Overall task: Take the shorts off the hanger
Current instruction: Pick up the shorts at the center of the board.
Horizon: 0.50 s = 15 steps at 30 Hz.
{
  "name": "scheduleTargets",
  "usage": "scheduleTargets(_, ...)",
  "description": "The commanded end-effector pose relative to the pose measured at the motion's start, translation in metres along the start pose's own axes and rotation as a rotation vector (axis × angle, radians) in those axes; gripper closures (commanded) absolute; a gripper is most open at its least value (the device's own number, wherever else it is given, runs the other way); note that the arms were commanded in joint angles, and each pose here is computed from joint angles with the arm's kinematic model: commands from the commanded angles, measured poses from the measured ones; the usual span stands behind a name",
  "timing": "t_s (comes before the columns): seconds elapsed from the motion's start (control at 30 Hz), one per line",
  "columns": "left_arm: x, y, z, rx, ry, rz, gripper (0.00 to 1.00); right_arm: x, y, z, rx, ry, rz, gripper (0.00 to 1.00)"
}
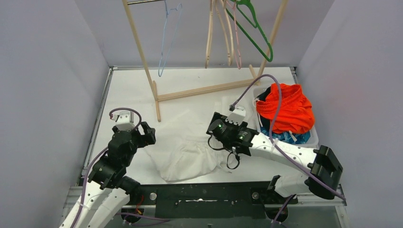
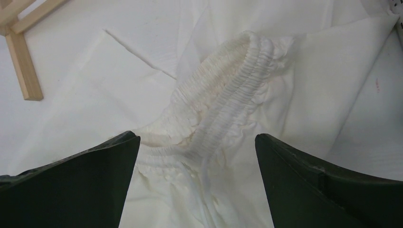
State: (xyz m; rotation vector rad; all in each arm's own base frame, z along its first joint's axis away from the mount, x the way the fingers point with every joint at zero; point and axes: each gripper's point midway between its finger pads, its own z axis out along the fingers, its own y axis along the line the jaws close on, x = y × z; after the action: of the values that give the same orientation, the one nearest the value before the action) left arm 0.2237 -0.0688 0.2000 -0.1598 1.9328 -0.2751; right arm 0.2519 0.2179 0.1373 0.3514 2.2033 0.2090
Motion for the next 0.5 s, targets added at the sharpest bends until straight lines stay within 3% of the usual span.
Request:
scheduleTargets(0.0,-0.025,0.019,0.004,-0.127,-0.139,-0.099,0.18,-0.014,0.006,0.012,0.112,-0.129,0.082,0.02)
scheduleTargets(0.2,-0.022,0.014,0.011,-0.101,-0.136,-0.08,0.18,0.0,0.033,0.036,0.134,-0.088,0.051,0.02)
scheduleTargets(0.47,-0.022,0.013,0.014,-0.096,-0.113,-0.061,0.19,0.073,0.006,0.095,0.267,0.089,-0.032,0.02)
